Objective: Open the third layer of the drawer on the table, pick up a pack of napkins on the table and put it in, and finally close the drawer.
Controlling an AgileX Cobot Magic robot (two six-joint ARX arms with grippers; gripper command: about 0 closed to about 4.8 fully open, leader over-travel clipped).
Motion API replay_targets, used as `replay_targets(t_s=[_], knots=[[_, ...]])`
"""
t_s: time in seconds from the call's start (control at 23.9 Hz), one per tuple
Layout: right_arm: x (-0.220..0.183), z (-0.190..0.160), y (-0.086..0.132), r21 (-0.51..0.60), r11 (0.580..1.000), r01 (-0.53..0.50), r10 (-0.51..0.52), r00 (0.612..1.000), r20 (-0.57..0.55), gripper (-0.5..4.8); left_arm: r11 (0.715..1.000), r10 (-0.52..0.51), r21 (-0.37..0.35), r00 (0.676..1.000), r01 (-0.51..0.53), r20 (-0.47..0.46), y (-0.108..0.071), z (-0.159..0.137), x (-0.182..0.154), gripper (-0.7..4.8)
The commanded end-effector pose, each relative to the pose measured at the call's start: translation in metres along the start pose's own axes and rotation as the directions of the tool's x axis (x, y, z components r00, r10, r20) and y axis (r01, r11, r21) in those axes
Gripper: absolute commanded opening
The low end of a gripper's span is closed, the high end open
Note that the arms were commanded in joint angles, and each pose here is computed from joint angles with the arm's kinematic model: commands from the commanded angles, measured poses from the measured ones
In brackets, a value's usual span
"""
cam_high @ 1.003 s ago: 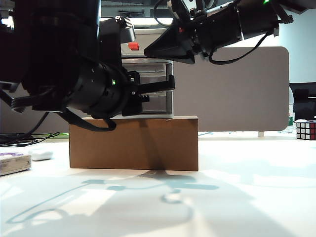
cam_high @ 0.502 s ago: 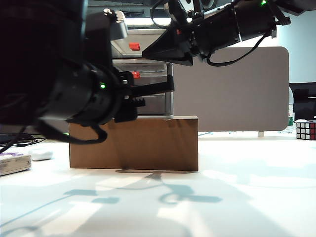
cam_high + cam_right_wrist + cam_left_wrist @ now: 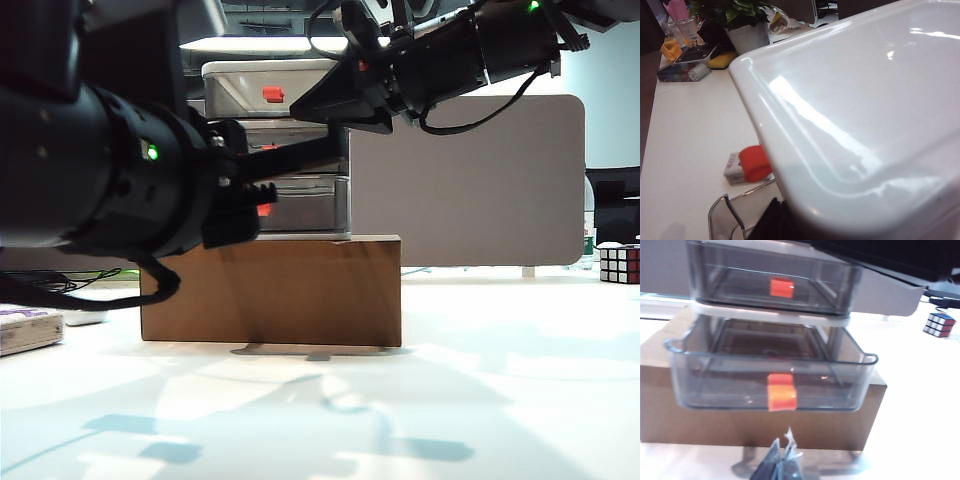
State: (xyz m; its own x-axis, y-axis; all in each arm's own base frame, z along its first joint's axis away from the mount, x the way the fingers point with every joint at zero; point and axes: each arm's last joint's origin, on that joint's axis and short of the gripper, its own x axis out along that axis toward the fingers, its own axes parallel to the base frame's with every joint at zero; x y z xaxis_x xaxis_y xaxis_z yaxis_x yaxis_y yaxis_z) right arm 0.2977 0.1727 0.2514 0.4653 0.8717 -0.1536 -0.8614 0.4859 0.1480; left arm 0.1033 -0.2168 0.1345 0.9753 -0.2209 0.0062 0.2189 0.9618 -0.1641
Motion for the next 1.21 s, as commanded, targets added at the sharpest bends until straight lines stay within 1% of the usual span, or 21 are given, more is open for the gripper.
replay_targets(t_s=[0.04, 0.17, 0.29, 0.33, 0.5, 0.54, 0.67, 0.75, 0.84, 0.88, 1.0, 1.09, 1.21], knots=[[0.000, 0.005, 0.000, -0.016, 1.000, 0.012, -0.011, 1.000, 0.024, -0.06, 1.000, 0.017, -0.013, 1.000, -0.017, 0.010, 0.000, 0.002, -0.002, -0.06], [0.000, 0.004, 0.000, -0.015, 1.000, 0.011, -0.010, 1.000, 0.023, -0.05, 1.000, 0.014, -0.012, 1.000, -0.014, 0.009, -0.001, 0.002, -0.002, -0.06], [0.000, 0.004, 0.001, -0.016, 1.000, 0.008, -0.007, 1.000, 0.023, -0.05, 0.999, 0.019, 0.049, 1.000, -0.020, 0.020, -0.004, 0.006, -0.009, -0.06], [0.000, 0.004, 0.001, -0.016, 1.000, 0.007, -0.007, 1.000, 0.023, -0.06, 0.998, 0.023, 0.058, 0.999, -0.024, 0.024, -0.003, 0.008, -0.011, -0.06], [0.000, 0.003, 0.001, -0.007, 1.000, 0.003, -0.003, 1.000, 0.009, -0.06, 0.999, 0.021, 0.023, 0.999, -0.022, 0.043, 0.009, 0.019, -0.017, -0.06], [0.000, 0.001, 0.002, 0.004, 1.000, -0.019, 0.019, 1.000, -0.009, -0.06, 1.000, 0.008, -0.003, 0.998, -0.007, 0.059, 0.017, 0.026, -0.019, -0.06], [0.000, -0.001, 0.002, 0.020, 0.999, -0.028, 0.029, 0.999, -0.032, -0.06, 0.998, -0.039, -0.042, 0.995, 0.044, 0.093, 0.028, 0.039, -0.019, -0.06], [0.000, -0.003, 0.003, 0.029, 0.999, -0.043, 0.044, 0.998, -0.044, -0.05, 0.997, -0.057, -0.047, 0.993, 0.062, 0.106, 0.035, 0.046, -0.015, -0.06], [0.000, -0.003, 0.003, 0.035, 0.998, -0.043, 0.045, 0.998, -0.052, -0.05, 0.997, -0.069, -0.027, 0.992, 0.072, 0.102, 0.042, 0.052, -0.009, -0.06], [0.000, -0.004, 0.004, 0.039, 0.997, -0.070, 0.072, 0.996, -0.055, -0.06, 0.995, -0.096, -0.022, 0.992, 0.098, 0.086, 0.049, 0.055, -0.003, -0.06], [-0.001, -0.004, 0.005, 0.049, 0.994, -0.094, 0.097, 0.993, -0.066, -0.06, 0.986, -0.144, -0.081, 0.989, 0.145, 0.021, 0.064, 0.058, 0.008, -0.06], [-0.003, -0.003, 0.006, 0.050, 0.993, -0.110, 0.114, 0.991, -0.067, -0.05, 0.979, -0.185, -0.103, 0.981, 0.179, -0.052, 0.075, 0.059, 0.015, -0.06], [-0.006, -0.001, 0.009, 0.031, 0.991, -0.131, 0.133, 0.988, -0.080, -0.05, 0.970, -0.235, -0.096, 0.957, 0.221, -0.172, 0.091, 0.064, 0.025, -0.06]])
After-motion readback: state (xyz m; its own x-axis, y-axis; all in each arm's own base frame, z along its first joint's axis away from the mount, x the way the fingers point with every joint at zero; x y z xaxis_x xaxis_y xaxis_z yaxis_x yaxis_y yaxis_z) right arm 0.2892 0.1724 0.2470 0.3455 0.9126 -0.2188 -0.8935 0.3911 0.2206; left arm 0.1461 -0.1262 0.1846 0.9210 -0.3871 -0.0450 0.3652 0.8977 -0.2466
